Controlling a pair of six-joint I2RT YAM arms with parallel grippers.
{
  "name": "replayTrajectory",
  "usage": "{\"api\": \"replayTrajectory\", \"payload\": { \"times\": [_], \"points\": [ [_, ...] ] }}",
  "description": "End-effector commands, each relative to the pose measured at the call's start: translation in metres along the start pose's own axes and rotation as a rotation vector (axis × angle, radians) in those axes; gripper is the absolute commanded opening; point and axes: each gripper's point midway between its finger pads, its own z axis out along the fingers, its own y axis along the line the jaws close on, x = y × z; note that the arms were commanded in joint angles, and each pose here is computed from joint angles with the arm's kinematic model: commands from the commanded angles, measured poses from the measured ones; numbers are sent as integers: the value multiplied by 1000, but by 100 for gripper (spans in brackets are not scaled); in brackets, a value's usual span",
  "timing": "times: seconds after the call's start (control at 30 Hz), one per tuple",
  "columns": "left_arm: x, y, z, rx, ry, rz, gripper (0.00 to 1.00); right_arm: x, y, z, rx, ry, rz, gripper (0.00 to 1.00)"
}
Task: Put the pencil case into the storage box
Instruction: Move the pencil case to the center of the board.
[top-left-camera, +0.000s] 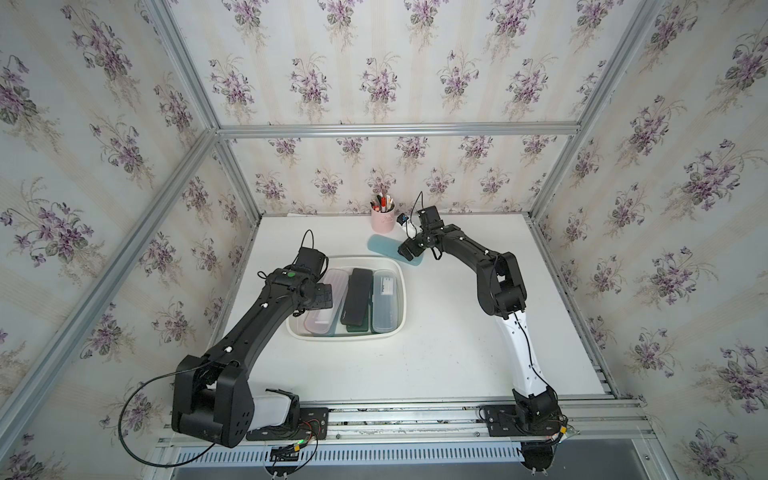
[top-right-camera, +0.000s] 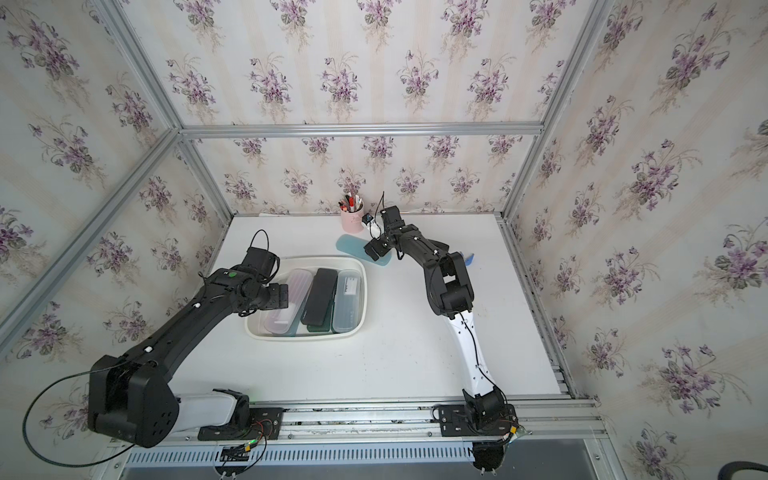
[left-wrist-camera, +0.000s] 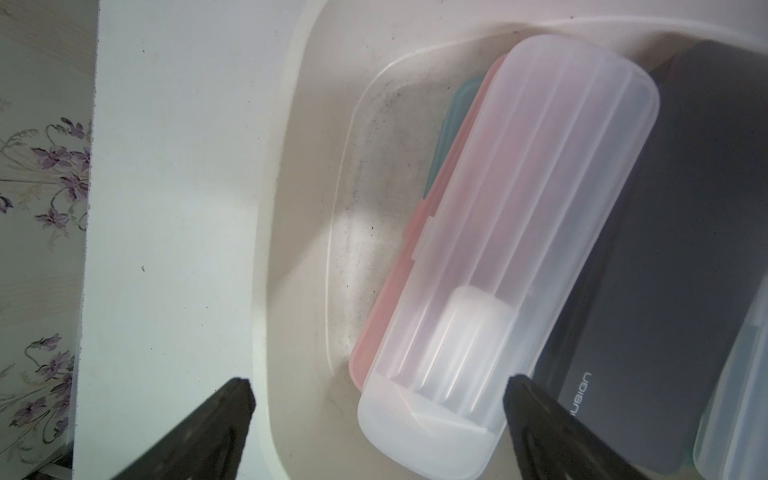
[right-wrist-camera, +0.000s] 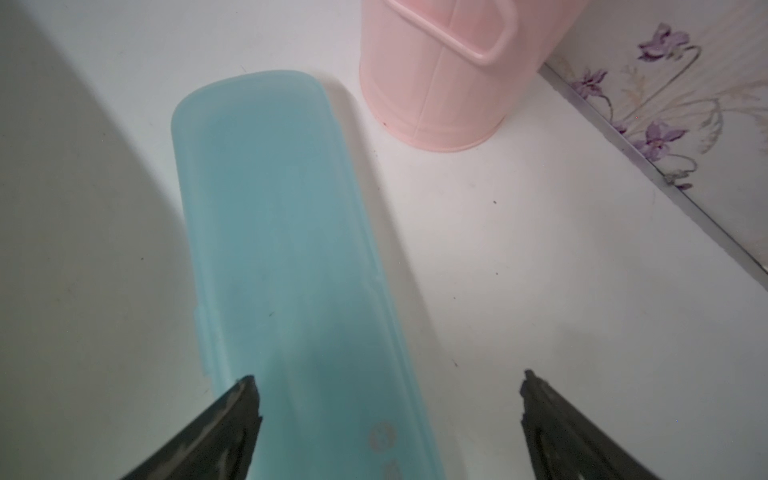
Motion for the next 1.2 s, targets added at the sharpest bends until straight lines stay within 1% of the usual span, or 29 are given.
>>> {"api": "replayTrajectory", "payload": {
  "times": [0.0,0.1,0.2,0.47,0.53,0.63,0.7,0.77,0.93,1.07,1.17],
  "points": [
    [-3,2,-2,-12,-11,6,99,37,13,12,-73,124,35,100],
    [-3,2,-2,-11,-12,7,99,41,17,9,-90,133,61,99],
    [-3,2,-2,-10,-13,5,99,32,16,-5,-94,100,84,99],
    [-4,0,0,-3,-13,8,99,46,25,-10,-127,135,107,97],
    [-4,0,1,-3,-9,10,99,50,26,-7,-130,147,110,94],
    [-4,0,2,-3,-9,10,99,52,24,-6,-118,156,118,84],
    [-4,0,1,-3,-11,10,99,52,22,-8,-105,151,126,76],
    [-4,0,1,-4,-10,11,99,54,23,-11,-97,153,141,73],
    [-3,-1,1,0,-12,9,99,73,26,-23,-68,189,184,71],
    [-4,0,-1,5,-17,6,99,95,38,-47,-49,206,236,71],
    [-4,-2,-1,15,-18,9,99,121,49,-68,-21,240,282,71]
  ]
}}
